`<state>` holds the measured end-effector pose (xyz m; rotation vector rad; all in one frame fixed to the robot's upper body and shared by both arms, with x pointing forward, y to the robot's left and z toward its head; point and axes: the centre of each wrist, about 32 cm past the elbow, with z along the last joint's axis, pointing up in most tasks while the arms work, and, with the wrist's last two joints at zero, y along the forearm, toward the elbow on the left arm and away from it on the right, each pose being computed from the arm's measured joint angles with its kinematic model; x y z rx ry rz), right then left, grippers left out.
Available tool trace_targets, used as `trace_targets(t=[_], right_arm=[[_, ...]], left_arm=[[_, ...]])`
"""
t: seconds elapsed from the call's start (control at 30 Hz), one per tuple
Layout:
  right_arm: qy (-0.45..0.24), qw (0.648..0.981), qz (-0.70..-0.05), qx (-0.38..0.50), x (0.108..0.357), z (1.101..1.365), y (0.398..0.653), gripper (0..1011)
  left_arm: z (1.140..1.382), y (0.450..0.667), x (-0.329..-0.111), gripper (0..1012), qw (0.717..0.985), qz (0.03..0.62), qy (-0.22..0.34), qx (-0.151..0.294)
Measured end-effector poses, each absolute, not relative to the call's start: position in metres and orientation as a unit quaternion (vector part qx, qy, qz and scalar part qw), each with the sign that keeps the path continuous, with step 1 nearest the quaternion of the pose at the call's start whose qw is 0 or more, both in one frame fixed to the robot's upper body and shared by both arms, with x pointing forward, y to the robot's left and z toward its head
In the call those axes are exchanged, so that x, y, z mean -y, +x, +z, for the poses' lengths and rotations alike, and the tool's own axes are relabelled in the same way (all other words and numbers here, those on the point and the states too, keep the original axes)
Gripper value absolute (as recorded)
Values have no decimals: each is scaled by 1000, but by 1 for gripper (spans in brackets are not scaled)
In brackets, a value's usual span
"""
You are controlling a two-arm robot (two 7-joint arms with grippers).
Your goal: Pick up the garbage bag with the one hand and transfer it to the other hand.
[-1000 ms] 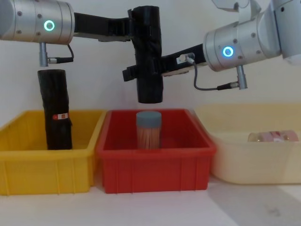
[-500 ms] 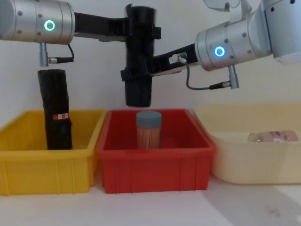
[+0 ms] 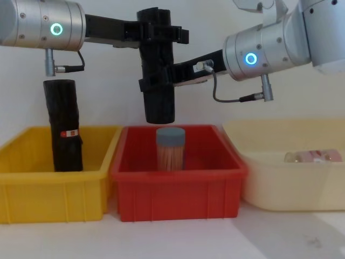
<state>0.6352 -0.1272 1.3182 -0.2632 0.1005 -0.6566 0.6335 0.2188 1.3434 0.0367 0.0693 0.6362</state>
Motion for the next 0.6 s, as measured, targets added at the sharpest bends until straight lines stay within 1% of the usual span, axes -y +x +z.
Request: trace_targets(t=[0.33, 0.6], right_arm=[[-119, 930, -346, -46, 136, 1317, 634, 466], [-118, 912, -389, -45, 154, 1314, 634, 466]], left_arm=[[1343, 633, -219, 1001, 949, 313, 18, -34], [1343, 633, -219, 1001, 949, 313, 18, -34]])
